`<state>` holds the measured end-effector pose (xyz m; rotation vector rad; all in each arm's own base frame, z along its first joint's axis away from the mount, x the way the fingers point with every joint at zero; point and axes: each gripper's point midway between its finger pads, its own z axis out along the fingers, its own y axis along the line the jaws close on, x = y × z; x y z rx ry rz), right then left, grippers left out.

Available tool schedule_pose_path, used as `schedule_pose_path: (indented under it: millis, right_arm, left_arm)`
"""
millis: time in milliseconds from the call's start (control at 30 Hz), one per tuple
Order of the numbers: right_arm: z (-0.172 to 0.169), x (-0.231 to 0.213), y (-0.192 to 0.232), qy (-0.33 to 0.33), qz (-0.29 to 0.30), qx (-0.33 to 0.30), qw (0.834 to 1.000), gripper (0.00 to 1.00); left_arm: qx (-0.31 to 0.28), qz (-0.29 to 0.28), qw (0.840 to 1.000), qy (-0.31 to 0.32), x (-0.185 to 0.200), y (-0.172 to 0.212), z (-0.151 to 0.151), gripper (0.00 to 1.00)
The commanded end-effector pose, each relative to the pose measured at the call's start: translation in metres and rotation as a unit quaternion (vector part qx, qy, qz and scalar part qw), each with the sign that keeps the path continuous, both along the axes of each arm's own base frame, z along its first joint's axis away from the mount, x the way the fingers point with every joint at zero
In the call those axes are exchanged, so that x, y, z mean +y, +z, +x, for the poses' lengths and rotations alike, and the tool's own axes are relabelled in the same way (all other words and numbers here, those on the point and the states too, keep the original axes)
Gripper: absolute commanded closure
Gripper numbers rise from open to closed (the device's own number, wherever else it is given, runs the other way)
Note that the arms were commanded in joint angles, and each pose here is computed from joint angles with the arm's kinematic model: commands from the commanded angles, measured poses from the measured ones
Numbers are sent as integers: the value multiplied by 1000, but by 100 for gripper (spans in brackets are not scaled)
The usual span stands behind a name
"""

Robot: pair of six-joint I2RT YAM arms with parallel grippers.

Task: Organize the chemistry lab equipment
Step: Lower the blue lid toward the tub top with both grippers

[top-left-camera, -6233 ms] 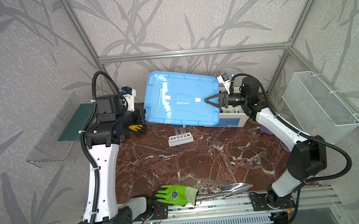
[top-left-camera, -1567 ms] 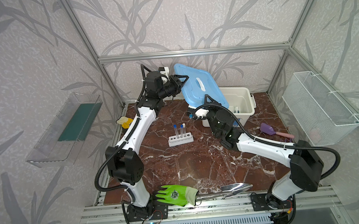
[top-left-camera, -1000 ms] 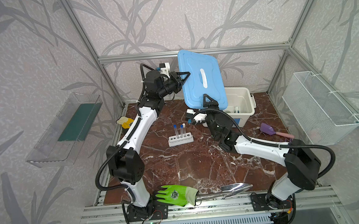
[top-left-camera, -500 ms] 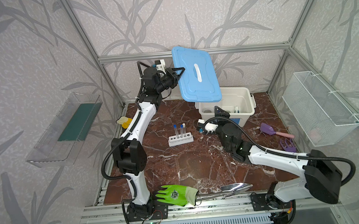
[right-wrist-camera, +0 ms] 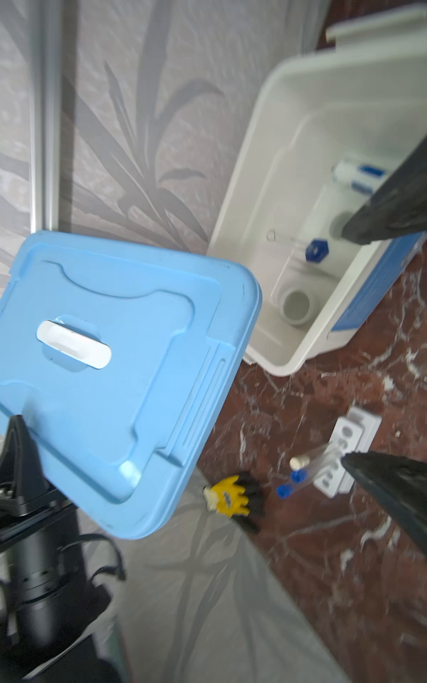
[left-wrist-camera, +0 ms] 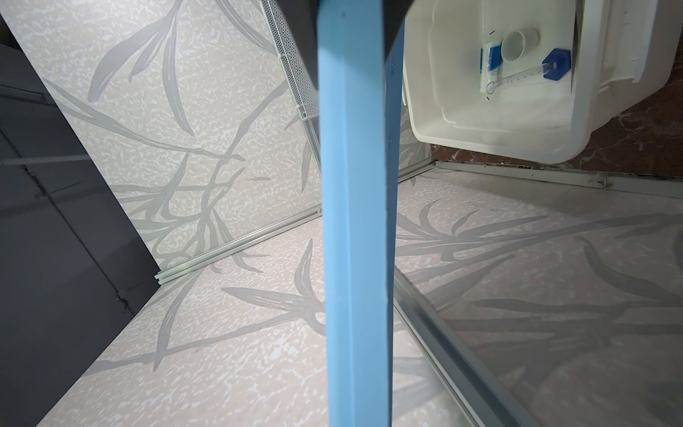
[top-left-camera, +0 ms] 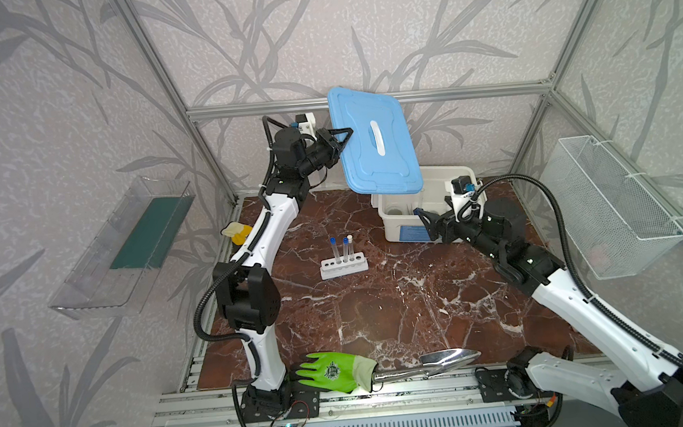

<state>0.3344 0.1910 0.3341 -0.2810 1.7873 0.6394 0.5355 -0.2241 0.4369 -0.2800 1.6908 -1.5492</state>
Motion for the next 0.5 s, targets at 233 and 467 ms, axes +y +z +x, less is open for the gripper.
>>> schedule_pose_path:
  millis: [233,467]
  right_arm:
    - [1,14,-37,31,409,169,896,14]
    - [24,20,-25,35,509,157,845,14]
  left_arm:
    - [-56,-16,998,-8,-4,39,-18,99]
    - [-59,-18,998,-12,-10,40,-22,99]
